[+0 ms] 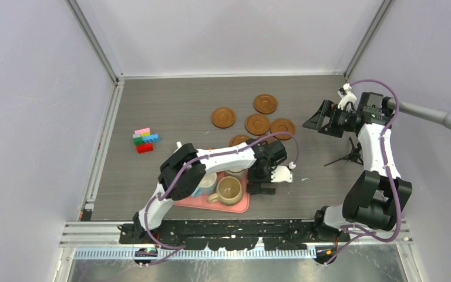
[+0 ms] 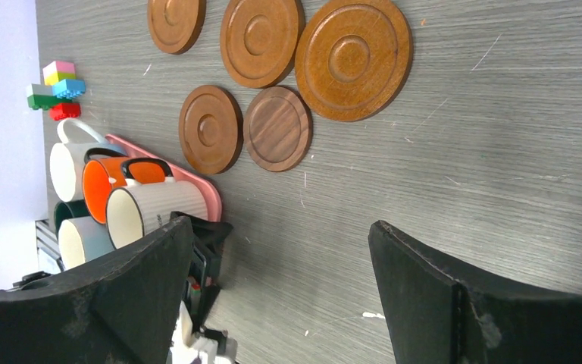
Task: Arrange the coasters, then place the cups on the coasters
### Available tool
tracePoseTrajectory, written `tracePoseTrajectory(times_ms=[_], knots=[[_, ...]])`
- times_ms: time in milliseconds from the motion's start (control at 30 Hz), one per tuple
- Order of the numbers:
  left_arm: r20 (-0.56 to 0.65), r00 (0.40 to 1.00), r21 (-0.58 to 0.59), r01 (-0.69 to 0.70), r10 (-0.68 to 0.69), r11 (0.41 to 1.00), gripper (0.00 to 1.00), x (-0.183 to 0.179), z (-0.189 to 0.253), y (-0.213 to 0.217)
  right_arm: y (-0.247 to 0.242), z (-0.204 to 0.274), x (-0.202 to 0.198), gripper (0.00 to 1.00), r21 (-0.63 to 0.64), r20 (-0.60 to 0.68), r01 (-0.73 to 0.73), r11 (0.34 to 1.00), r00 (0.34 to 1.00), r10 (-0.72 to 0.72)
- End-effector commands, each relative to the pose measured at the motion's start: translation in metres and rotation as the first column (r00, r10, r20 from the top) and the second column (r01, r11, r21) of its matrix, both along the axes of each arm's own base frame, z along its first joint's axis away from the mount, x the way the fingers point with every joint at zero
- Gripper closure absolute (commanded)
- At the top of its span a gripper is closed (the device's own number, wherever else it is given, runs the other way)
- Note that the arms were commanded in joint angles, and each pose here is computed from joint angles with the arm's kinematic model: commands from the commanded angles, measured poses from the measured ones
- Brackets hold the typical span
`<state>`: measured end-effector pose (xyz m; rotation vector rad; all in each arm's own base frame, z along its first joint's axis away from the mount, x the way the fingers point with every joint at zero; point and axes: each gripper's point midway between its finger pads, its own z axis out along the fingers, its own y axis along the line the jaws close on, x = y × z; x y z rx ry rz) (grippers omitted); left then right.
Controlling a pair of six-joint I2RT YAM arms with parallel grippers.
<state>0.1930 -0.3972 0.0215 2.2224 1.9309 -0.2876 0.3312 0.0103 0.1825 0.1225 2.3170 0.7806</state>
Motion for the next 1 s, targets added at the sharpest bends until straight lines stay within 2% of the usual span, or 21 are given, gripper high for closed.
tracePoseTrajectory(times_ms=[0,500,967], knots=[[-0.020,1.000,0.288,-0.018,0.024,0.958,0.01,0.005,-0.007,0.093,0.001,0.007,0.003,0.10,0.012,0.031,-0.008,1.000,0.999,0.007],[0.043,0.988,0.325,-0.157,0.151,0.933,0.01,0.041,-0.003,0.147,0.002,0.007,0.002,0.10,0.014,0.032,-0.011,1.000,0.999,0.010],[0.034,0.980,0.372,-0.196,0.198,0.907,0.01,0.041,-0.004,0.203,0.002,0.006,0.001,0.10,0.017,0.029,-0.012,1.000,0.999,0.012]])
